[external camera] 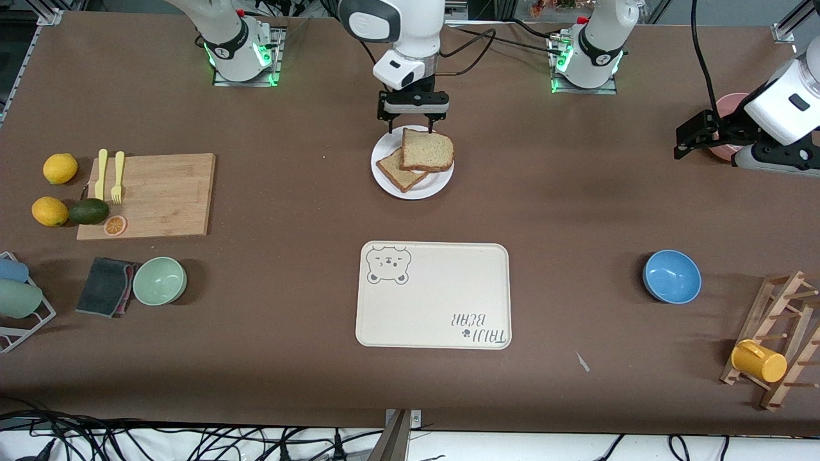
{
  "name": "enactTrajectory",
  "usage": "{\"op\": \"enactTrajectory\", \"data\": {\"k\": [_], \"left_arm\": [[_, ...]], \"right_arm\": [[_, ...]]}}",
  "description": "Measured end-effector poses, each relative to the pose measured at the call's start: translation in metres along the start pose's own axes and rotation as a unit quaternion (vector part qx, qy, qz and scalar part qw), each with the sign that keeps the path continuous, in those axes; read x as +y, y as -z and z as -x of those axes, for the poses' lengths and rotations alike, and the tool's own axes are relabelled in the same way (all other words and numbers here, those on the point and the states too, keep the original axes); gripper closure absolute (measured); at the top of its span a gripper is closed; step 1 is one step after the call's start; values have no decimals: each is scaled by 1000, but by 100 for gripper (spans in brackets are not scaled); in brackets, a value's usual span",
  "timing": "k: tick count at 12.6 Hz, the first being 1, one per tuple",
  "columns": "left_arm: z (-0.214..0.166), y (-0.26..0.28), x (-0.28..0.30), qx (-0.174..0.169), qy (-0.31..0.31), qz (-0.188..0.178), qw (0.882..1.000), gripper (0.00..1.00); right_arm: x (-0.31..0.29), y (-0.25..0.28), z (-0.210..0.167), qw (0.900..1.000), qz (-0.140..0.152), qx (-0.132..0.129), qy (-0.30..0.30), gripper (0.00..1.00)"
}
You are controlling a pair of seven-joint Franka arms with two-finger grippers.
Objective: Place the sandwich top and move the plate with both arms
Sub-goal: 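Lower the bread onto the egg slice and open the right gripper, then raise the right gripper away while the left gripper reaches the plate rim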
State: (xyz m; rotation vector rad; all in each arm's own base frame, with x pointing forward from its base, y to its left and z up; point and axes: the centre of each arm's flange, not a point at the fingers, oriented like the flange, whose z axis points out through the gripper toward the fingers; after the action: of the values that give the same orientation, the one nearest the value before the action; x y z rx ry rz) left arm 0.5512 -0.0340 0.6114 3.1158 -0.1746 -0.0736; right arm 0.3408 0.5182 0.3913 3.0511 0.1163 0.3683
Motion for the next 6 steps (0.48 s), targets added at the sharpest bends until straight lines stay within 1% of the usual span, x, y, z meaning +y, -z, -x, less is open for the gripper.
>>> {"op": "enactTrajectory", "data": {"k": [2, 3, 5, 6], "left_arm": [[0, 0, 0, 0, 0, 0, 1000, 0], [0, -2, 1, -3, -1, 0, 1000, 0], [-4, -14, 7, -22, -8, 2, 1000, 0], [-8, -23, 16, -32, -18, 2, 999, 0]], "right_arm": [[42, 16, -37, 1000, -8, -19, 13, 1], [67, 22, -55, 999, -11, -25, 25, 1], [114, 34, -81, 999, -7, -27, 34, 0], [134, 40, -89, 999, -3, -31, 24, 0]]}}
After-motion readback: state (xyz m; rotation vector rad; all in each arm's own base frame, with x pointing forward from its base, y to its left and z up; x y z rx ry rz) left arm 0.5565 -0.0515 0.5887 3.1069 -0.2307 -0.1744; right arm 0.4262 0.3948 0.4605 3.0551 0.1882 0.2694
